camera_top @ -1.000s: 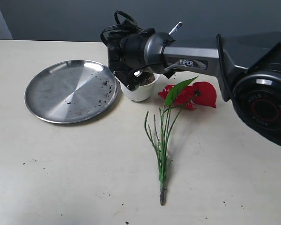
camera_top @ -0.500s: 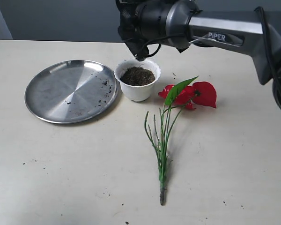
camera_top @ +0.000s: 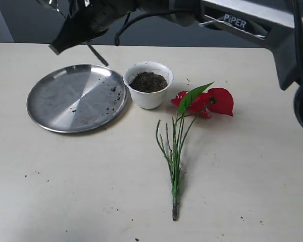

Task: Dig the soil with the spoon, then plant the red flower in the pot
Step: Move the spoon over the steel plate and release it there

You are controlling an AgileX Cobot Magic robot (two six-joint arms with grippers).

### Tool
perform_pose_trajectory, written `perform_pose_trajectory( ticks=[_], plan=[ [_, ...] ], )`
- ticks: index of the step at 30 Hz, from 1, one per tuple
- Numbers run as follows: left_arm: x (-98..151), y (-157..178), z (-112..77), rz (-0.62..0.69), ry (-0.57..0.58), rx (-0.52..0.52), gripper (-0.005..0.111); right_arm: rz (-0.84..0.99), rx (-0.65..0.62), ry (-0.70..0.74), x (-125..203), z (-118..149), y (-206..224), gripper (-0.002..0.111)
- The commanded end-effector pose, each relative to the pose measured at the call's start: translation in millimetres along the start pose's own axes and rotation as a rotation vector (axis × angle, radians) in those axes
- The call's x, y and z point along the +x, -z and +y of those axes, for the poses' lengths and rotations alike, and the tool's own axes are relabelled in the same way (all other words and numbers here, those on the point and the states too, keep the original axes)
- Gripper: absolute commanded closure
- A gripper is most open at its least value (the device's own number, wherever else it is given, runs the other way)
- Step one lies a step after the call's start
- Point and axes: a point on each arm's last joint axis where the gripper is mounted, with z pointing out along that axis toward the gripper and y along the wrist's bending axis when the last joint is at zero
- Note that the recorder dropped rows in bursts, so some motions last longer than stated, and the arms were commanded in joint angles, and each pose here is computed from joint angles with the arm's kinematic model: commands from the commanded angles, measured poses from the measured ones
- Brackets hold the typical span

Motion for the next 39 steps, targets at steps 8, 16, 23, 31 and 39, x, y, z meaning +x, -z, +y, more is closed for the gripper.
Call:
perform_pose_trajectory(
  ticks=[8,16,23,31,39],
  plan=[
    [-0.1,0.2,-0.1,-0.008,0.004,0.000,0.106,0.095,-0.128,-0.232,42.8,22.7,-102.8,0.109],
    [-0.1,0.2,-0.1,-0.008,0.004,0.000,0.106,0.148,-0.132,-0.262,67.1,29.4,-137.7,0.109],
    [-0.1,0.2,-0.1,-0.008,0.004,0.000,0.106,0.181,-0.111,-0.303,83.6,13.6,-147.3,0.109],
    [-0.1,0.2,-0.1,-0.008,0.004,0.000,0.106,0.203,-0.103,-0.321,88.9,2.8,-146.8,0.076],
    [-0.1,0.2,-0.1,-0.008,0.004,0.000,0.106,0.131,-0.121,-0.378,59.0,-3.5,-126.0,0.075]
  ],
)
